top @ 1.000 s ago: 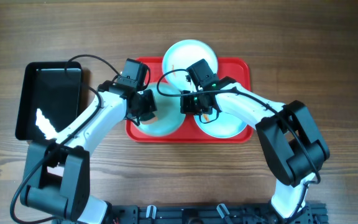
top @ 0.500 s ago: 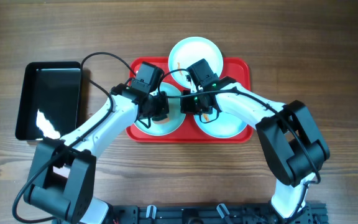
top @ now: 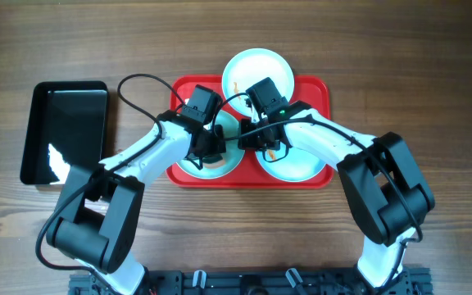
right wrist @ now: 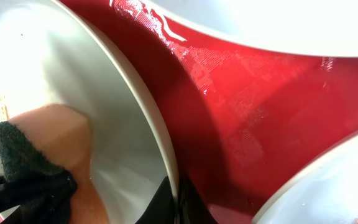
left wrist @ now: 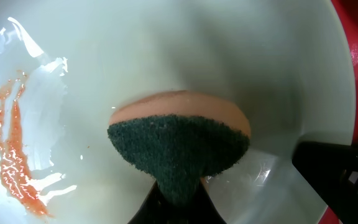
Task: Clean dirty plates on tray and stack at the side
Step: 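Hold the left plate rim with the right gripper and scrub with sponge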
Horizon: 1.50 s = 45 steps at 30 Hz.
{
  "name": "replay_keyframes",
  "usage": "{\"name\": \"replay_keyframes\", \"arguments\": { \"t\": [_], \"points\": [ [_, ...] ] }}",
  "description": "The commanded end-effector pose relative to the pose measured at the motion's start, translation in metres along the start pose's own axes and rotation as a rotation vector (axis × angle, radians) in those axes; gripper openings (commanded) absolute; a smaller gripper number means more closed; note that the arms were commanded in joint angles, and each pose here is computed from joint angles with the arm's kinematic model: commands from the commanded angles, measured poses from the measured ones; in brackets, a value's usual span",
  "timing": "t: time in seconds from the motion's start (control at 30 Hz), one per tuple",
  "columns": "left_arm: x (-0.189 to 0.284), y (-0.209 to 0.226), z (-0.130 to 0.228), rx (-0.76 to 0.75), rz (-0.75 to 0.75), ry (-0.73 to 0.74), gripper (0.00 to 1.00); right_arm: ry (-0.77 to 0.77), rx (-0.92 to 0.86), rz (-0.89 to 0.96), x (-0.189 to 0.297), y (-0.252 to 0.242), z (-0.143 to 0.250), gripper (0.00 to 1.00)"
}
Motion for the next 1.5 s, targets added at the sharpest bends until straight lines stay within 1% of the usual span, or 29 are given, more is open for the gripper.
{"name": "replay_keyframes", "arguments": {
  "t": [0.0, 0.23, 0.57, 0.73, 0.8, 1.2, 1.27, 1.47],
  "points": [
    [-0.008, 0.015, 0.005, 0.006, -0.081, 0.006, 0.04, 0.025, -0.016, 0.030, -0.010, -0.009, 0.008, 0.04],
    [-0.002, 0.046, 0.002, 0.000, -0.252, -0.039, 0.04, 0.024, -0.016, 0.030, -0.010, -0.009, 0.008, 0.04],
    [0.003, 0.061, -0.008, -0.009, -0.346, -0.108, 0.04, 0.025, -0.014, 0.031, -0.010, -0.009, 0.008, 0.04],
    [0.012, 0.076, -0.023, -0.019, -0.448, -0.200, 0.04, 0.027, -0.013, 0.032, -0.010, -0.010, 0.008, 0.04],
    [0.013, 0.078, -0.026, -0.020, -0.466, -0.222, 0.04, 0.027, -0.013, 0.031, -0.010, -0.010, 0.008, 0.04],
    [0.015, 0.071, -0.040, -0.059, -0.448, -0.273, 0.04, 0.027, -0.014, 0.032, -0.010, -0.010, 0.008, 0.04],
    [0.020, 0.068, -0.042, -0.057, -0.437, -0.285, 0.04, 0.027, -0.013, 0.031, -0.010, -0.010, 0.008, 0.04],
    [0.060, 0.040, -0.058, -0.043, -0.322, -0.407, 0.04, 0.026, -0.013, 0.031, -0.010, -0.010, 0.008, 0.04]
  ]
}}
Point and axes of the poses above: each gripper's point midway between its finger pads, its own x axis back along the fingers, its own y axis along the line the jaws close on, z = x × y, the point moved 1 cm from there along x, back along the fingers, and after that the axes turned 9 degrees about x, right-handed, at the moved point
